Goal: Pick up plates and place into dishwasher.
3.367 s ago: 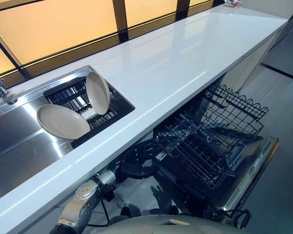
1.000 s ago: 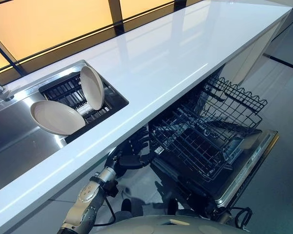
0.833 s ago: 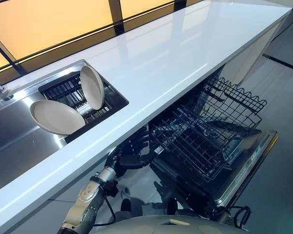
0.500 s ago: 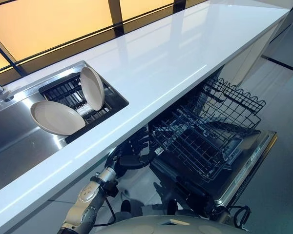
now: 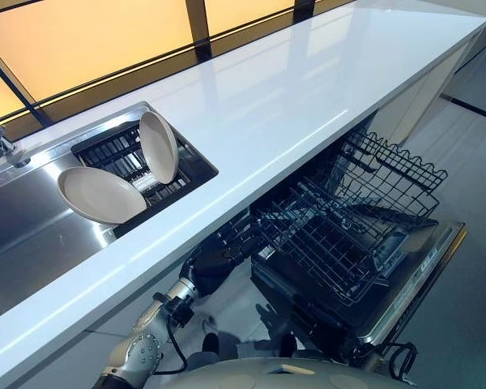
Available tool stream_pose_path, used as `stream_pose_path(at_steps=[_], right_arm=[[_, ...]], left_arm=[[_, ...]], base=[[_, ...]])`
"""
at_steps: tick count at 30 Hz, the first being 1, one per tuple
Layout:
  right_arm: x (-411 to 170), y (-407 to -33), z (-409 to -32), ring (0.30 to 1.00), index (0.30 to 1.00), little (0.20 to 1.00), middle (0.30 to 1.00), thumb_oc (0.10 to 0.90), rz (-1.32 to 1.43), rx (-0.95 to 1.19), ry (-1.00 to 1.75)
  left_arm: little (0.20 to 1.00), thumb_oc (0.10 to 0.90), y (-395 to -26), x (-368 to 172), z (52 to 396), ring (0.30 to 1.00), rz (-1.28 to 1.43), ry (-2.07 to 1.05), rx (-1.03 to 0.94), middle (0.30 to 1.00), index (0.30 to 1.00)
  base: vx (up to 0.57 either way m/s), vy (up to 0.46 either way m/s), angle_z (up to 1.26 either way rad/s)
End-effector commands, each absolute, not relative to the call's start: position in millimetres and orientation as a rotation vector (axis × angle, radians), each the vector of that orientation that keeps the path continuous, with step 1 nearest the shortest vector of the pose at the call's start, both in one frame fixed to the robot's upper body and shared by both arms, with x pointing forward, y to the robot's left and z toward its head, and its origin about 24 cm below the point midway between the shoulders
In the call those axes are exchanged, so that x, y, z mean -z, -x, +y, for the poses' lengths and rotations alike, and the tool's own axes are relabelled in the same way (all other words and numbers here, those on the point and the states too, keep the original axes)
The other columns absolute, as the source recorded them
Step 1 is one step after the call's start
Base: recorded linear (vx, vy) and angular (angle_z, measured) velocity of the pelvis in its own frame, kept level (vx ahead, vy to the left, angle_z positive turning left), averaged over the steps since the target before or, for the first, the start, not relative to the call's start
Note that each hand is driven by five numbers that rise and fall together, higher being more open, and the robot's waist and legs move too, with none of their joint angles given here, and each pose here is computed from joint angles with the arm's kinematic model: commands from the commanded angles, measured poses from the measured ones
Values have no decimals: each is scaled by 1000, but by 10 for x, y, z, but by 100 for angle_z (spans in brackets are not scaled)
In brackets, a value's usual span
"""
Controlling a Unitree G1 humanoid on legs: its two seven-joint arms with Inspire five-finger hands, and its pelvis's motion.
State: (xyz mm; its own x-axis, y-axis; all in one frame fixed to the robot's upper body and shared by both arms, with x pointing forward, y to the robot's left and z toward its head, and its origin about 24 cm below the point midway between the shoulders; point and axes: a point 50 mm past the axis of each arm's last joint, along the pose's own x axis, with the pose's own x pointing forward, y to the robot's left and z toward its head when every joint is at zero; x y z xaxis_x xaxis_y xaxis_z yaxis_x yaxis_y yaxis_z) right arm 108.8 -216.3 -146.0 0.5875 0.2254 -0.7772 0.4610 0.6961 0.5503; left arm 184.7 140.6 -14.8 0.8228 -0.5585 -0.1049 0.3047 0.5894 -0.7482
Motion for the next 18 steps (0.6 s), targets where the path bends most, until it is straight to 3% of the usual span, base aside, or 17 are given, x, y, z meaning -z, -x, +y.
stream_pose_path(at_steps=[1, 9, 18], right_arm=[[1455, -1182, -2030, 900, 900, 900, 900, 800, 957, 98, -855], [1429, -1250, -2045, 900, 900, 900, 900, 800, 952, 90, -847], [1432, -1304, -2016, 900, 900, 900, 900, 800, 962, 64, -840]], left_arm=[[900, 800, -2559, -1177, 1618, 900, -386, 731, 688, 900, 900], [900, 800, -2470, -938, 1342, 900, -207, 826, 820, 900, 900], [900, 800, -2231, -888, 747, 900, 1, 1219, 1166, 900, 900]], base=[[0, 0, 0], [0, 0, 0], [1, -7, 1]])
